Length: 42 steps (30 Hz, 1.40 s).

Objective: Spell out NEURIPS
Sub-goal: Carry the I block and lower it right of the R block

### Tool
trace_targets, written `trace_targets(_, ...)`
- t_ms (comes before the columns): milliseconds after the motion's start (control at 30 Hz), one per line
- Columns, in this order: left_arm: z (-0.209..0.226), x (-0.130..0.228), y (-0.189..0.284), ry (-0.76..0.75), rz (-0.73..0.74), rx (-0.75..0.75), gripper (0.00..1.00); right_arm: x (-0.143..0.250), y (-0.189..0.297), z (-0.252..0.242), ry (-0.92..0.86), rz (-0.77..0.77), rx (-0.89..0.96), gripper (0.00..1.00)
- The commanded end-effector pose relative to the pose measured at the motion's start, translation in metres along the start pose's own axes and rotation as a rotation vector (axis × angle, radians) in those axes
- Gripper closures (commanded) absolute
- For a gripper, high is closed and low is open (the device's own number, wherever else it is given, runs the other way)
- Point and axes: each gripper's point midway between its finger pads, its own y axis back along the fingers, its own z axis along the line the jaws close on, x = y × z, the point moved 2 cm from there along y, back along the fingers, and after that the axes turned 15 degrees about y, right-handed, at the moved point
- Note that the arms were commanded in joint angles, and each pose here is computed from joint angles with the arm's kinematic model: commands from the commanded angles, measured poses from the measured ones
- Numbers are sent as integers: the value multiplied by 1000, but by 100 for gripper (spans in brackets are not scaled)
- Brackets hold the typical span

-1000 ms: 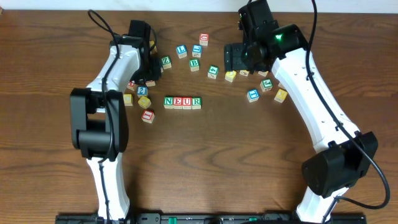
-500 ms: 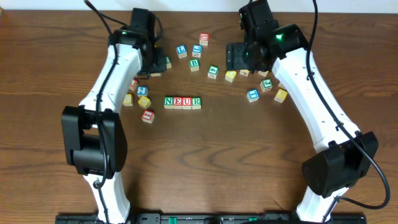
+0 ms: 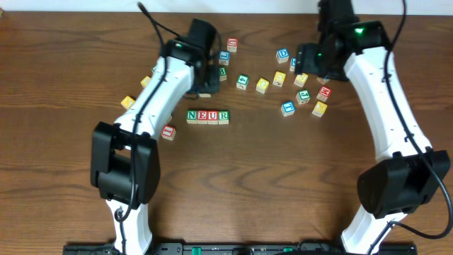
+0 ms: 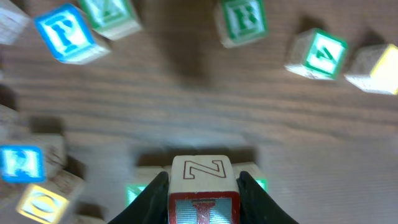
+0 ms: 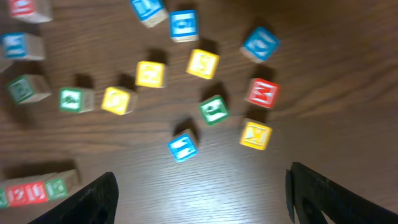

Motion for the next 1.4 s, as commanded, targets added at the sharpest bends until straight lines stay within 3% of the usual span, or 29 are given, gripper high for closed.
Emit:
trace_targets(0,-23,23,11,-3,5,5,69,0,4,-14,-25,1,11,17)
trace_targets(267,-65,66,4,-69,2,-25,69,4,3,-18,-32,19,16,14)
trace_targets(467,-78,79,-12,-108,-1,-37,69,8,3,-18,-20,38,17,13)
trace_targets(1367,-56,92,-87,60,42,-195,69,17,4,-19,-3,81,20,10)
